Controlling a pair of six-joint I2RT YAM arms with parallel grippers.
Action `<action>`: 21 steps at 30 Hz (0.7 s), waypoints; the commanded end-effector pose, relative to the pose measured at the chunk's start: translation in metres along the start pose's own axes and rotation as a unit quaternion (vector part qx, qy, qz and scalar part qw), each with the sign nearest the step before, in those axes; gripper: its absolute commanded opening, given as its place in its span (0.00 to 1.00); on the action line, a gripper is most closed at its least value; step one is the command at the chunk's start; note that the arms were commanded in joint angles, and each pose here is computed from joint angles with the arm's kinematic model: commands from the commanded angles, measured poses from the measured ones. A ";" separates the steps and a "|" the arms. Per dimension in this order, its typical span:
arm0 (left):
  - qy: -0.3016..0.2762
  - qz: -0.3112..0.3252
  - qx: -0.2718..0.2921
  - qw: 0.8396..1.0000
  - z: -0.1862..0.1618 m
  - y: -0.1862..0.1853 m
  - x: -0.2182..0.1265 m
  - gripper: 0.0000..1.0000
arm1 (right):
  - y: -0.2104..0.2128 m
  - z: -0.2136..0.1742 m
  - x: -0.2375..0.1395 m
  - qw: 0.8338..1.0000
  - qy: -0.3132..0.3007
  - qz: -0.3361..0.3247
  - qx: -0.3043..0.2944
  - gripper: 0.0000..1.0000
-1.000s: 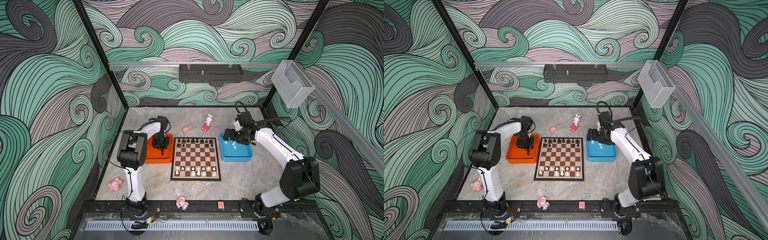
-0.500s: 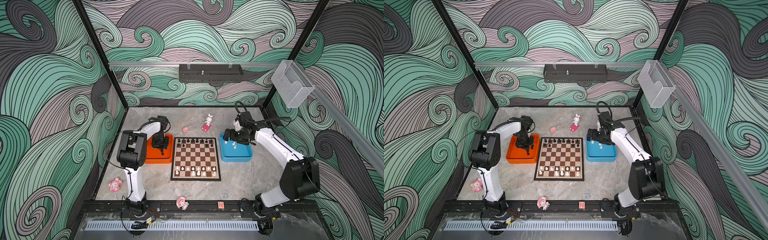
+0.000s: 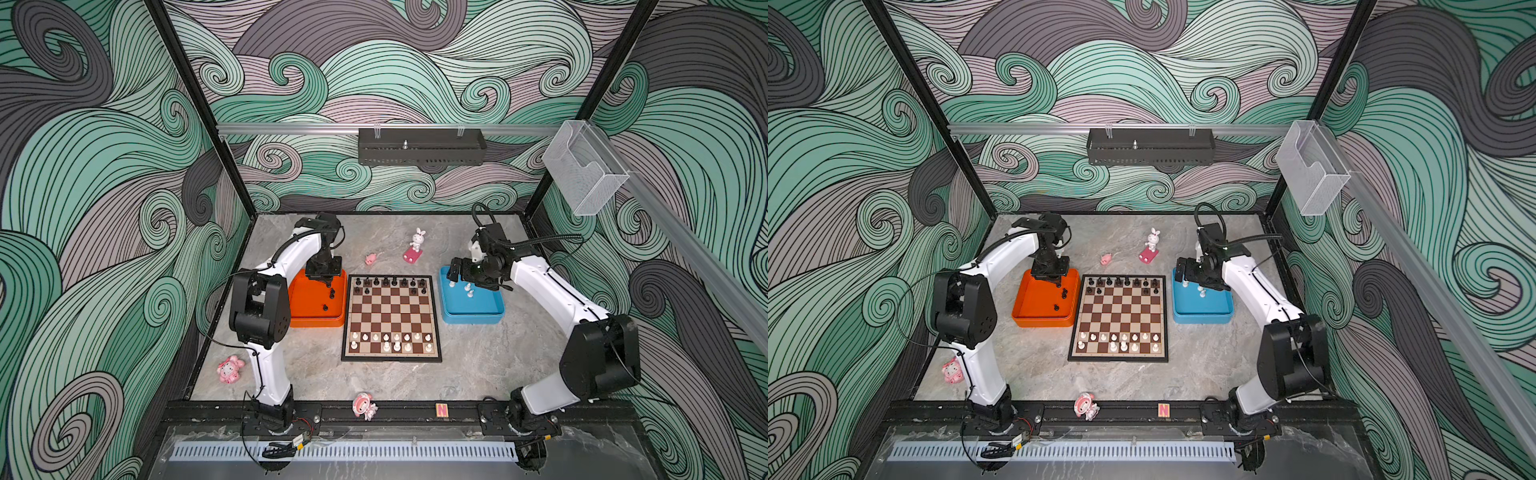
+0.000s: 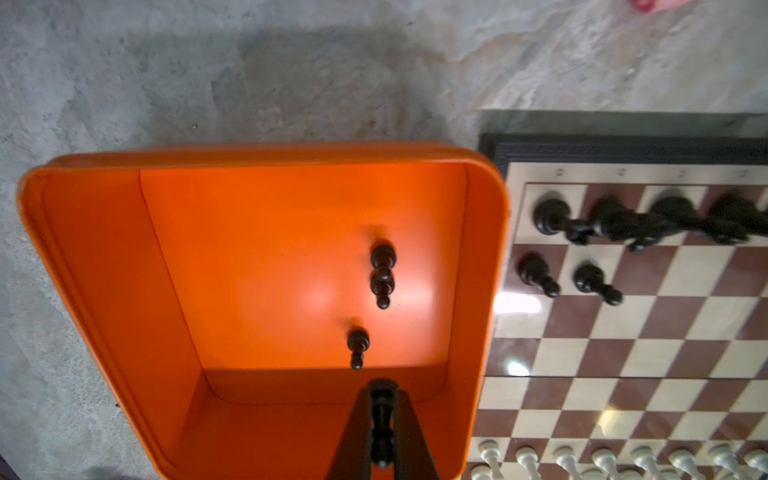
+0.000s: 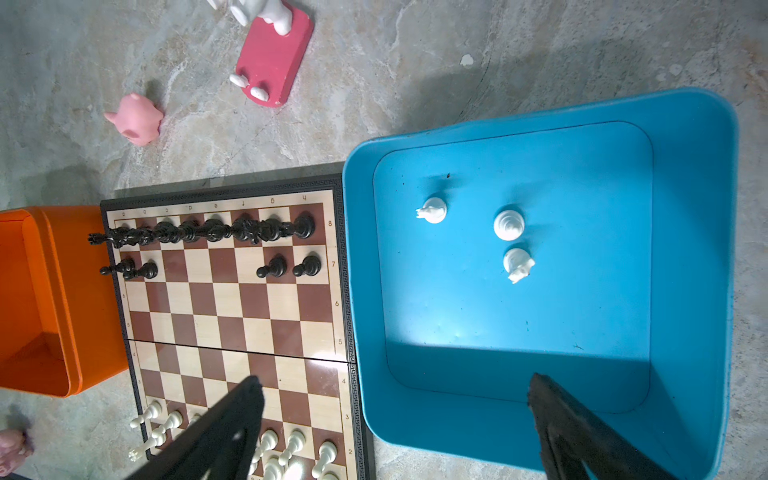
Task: Set up the chess pieces on the board
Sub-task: 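Lift the black pawn and carry it over the black pieces on the board, then align the held black pawn above an empty square in the black pawn row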
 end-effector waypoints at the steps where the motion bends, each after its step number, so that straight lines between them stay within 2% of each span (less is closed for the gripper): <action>1: 0.000 -0.010 0.021 1.000 -0.003 -0.020 -0.021 0.10 | 0.000 0.002 -0.006 1.000 -0.009 0.005 -0.004 0.99; 5: -0.007 -0.024 0.050 0.998 0.007 -0.052 -0.020 0.11 | -0.002 0.002 -0.005 1.000 -0.007 0.005 -0.002 1.00; 13: 0.002 -0.049 0.099 0.994 0.020 -0.120 0.003 0.11 | -0.006 0.000 -0.006 1.000 -0.007 0.003 0.003 1.00; 21: 0.015 -0.039 0.111 0.993 0.027 -0.136 0.028 0.11 | -0.013 -0.002 -0.007 1.000 -0.006 0.002 0.007 1.00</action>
Point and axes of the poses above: each gripper's point midway between its finger pads, its own x axis out along the fingers, its own y axis along the line the jaws close on, z = x × y, the point moved 4 cm from there along -x, back along the fingers, and after that the axes turned 8 degrees about x, right-handed, at the moved point
